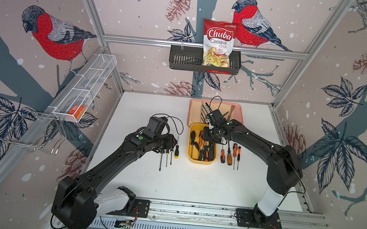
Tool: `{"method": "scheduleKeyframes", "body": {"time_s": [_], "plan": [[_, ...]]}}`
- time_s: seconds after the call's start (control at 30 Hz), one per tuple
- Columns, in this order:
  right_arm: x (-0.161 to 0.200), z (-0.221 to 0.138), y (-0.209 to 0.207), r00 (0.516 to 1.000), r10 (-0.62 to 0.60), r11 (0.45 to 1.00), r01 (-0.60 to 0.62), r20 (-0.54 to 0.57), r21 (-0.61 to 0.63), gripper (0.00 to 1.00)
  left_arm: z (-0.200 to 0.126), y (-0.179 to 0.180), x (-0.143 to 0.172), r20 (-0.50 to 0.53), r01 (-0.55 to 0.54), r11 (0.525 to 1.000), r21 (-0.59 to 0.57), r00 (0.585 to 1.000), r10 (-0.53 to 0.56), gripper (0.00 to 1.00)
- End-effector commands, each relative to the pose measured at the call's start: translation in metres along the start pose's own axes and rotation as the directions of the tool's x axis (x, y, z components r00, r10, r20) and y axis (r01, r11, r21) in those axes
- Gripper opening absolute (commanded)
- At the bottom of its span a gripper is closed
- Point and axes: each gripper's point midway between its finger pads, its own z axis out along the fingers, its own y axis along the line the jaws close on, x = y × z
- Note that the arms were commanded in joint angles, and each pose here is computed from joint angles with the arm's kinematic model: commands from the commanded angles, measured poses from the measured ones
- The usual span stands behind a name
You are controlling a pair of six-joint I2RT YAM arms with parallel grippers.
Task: Take out the screwdriver from the storage box
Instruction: Pick up the screwdriver from the storage box.
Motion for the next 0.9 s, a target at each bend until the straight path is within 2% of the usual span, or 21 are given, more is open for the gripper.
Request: {"method": "scheduleKeyframes", "body": {"time_s": [0.0,0.53,0.87], "plan": [[-0.001,0.008,-0.004,1.000,0.008,0.999,-0.008,-0.015,0.038,0.43,-0.005,-0.011,-0.001,0.002,-0.001,0.999,0.040,1.000,0.001,0.42],[-0.003,0.054,-0.014,0.995,0.018,0.989,-0.004,-0.097,0.145,0.45,0.000,-0.014,0.001,-0.005,0.001,0.999,0.049,1.000,-0.001,0.42],[0.003,0.076,-0.018,0.989,0.017,0.989,0.005,-0.145,0.151,0.39,0.004,-0.011,0.003,-0.010,0.012,0.999,0.040,1.000,-0.012,0.42]]}}
